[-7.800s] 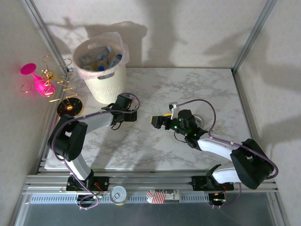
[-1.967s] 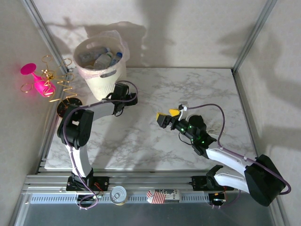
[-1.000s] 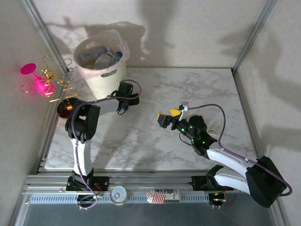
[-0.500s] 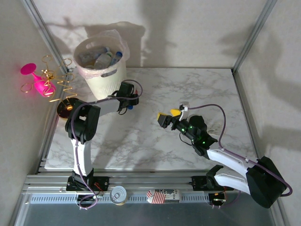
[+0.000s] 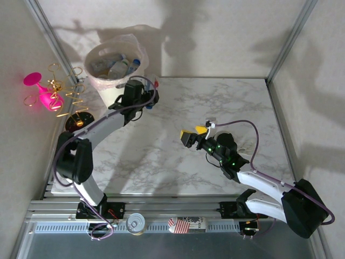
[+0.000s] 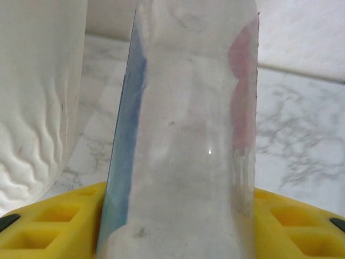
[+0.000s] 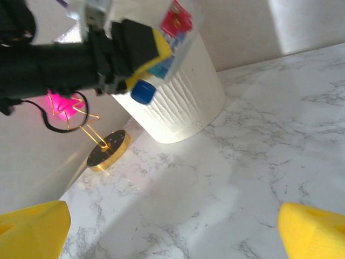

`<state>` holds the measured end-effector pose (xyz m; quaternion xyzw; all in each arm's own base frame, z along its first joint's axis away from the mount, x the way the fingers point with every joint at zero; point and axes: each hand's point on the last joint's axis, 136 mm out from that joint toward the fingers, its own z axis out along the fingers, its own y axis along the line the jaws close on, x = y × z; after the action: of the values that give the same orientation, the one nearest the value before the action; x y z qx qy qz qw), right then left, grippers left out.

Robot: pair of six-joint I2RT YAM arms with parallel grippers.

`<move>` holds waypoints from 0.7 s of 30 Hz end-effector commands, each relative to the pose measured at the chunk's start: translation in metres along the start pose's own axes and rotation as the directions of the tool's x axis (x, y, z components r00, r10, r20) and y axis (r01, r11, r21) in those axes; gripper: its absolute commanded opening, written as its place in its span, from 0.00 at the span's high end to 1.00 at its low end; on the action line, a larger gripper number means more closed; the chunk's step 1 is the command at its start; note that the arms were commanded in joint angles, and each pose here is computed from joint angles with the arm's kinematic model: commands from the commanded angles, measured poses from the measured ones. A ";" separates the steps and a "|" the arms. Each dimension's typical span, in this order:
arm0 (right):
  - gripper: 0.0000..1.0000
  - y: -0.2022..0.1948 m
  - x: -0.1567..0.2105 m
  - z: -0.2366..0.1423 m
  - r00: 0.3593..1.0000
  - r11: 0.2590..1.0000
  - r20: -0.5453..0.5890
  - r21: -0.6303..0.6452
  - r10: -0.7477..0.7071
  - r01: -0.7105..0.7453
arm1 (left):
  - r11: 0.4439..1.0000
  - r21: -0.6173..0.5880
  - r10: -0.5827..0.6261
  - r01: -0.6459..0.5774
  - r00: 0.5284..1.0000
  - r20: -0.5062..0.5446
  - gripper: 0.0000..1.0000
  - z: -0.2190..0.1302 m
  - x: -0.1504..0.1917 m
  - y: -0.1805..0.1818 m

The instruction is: Put the plastic bottles in the bin

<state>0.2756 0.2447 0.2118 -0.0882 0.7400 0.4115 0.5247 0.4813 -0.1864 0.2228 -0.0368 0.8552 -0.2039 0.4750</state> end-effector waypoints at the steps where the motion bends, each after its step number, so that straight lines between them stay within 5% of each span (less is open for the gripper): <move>1: 0.01 0.000 -0.004 0.002 1.000 1.000 0.024 -0.011 -0.009 0.009 | 0.995 0.099 -0.017 0.012 0.998 0.054 0.58 -0.032 -0.034 -0.033; 11: 0.01 0.003 -0.004 0.004 1.000 1.000 0.021 -0.026 -0.009 0.010 | 0.976 0.217 -0.015 -0.033 0.977 0.214 0.57 -0.108 -0.121 -0.074; 21: 0.01 0.000 -0.004 -0.003 1.000 1.000 0.024 -0.002 -0.011 0.011 | 1.000 0.018 0.003 -0.009 0.940 0.341 0.57 -0.138 -0.201 -0.007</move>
<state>0.2767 0.2461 0.2092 -0.0889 0.7409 0.4116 0.5233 0.4713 -0.1214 0.4463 -0.0550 0.7493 -0.2422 0.6138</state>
